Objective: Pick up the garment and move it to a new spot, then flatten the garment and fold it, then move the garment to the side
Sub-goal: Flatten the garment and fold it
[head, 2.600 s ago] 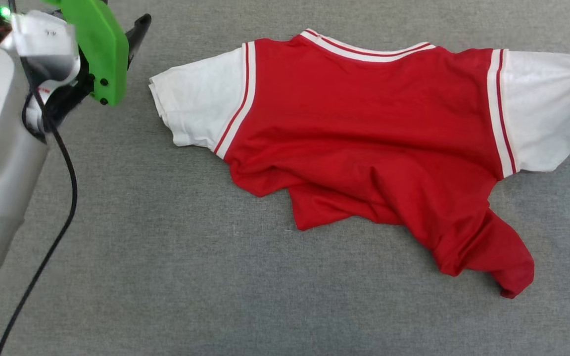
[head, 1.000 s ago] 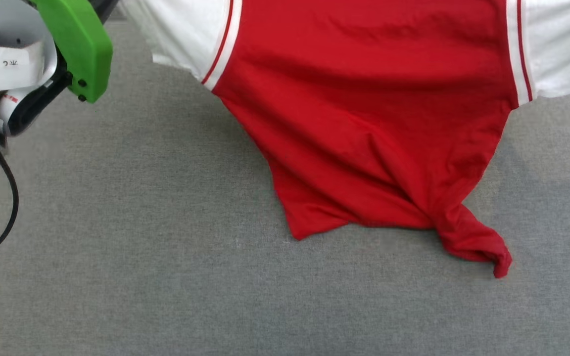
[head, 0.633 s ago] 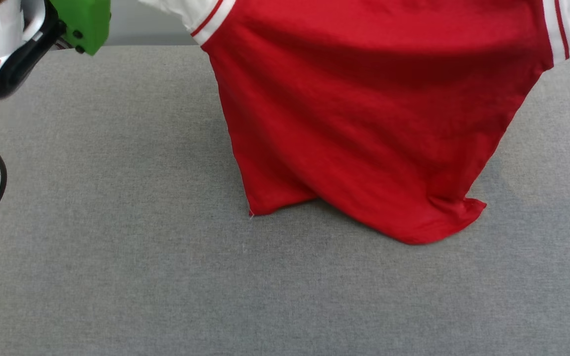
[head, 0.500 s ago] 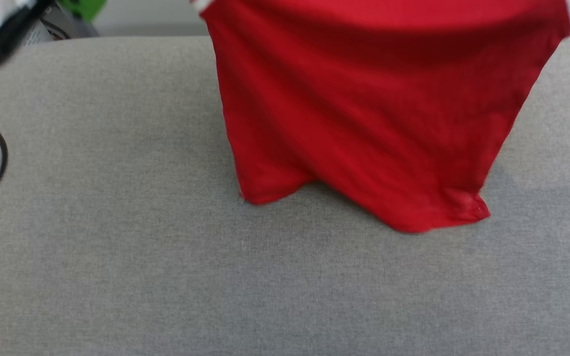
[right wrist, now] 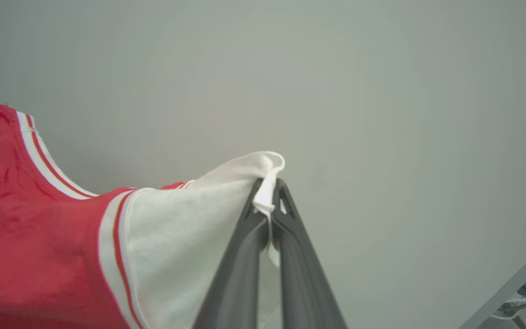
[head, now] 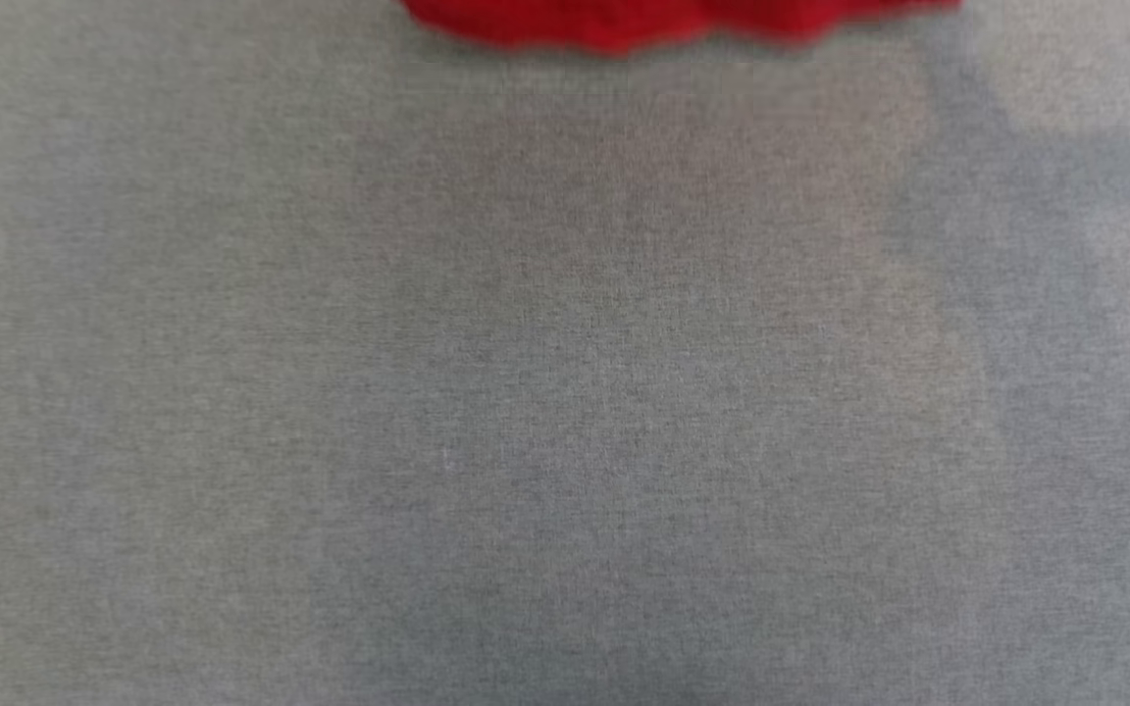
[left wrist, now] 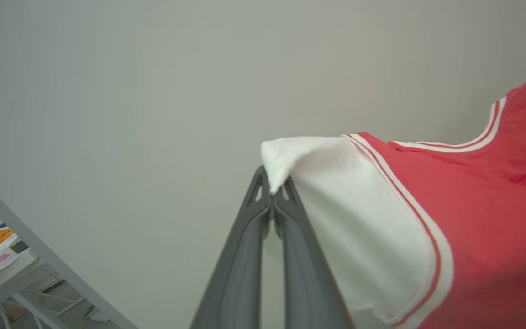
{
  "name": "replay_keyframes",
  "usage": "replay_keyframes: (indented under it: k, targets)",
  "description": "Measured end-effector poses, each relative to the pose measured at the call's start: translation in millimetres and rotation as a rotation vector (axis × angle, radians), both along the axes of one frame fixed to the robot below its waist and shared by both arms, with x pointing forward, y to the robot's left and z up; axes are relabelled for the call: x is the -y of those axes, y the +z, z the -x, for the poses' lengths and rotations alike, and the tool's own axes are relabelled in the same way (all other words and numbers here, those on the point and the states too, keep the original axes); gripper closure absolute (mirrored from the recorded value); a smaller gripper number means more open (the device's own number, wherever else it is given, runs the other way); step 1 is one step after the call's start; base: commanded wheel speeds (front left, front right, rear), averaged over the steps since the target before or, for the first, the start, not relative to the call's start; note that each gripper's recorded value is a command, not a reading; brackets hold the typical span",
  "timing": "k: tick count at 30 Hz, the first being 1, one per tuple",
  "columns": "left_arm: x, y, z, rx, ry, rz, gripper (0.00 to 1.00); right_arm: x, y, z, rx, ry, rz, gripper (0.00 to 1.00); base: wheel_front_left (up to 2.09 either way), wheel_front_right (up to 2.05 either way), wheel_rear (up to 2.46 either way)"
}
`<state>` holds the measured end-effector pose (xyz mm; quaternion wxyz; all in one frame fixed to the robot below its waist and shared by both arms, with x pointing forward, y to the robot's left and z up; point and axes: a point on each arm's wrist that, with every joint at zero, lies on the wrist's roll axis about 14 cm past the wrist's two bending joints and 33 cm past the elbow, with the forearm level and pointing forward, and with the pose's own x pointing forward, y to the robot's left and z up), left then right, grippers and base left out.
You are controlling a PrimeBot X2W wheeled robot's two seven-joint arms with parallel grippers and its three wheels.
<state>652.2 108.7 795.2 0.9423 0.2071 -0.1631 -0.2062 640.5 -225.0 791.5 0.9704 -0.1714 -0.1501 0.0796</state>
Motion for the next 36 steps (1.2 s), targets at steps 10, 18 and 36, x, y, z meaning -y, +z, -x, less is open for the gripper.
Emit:
replay_keyframes:
  k: [10, 18, 36]
  targets:
    - [-3, -28, -53, -0.013, 0.023, 0.053, 1.00, 1, -26, -53, -0.019, -0.042, 0.013, 1.00, 0.00, 0.00, 0.00]
    - [-12, -98, -80, -0.123, 0.045, 0.081, 1.00, -20, -99, -76, -0.136, 0.008, 0.019, 1.00, 0.00, 0.00, 0.00]
    - [-38, -252, -4, -0.421, 0.053, 0.228, 1.00, -44, -257, 9, -0.458, 0.123, -0.119, 1.00, 0.00, 0.00, 0.00]
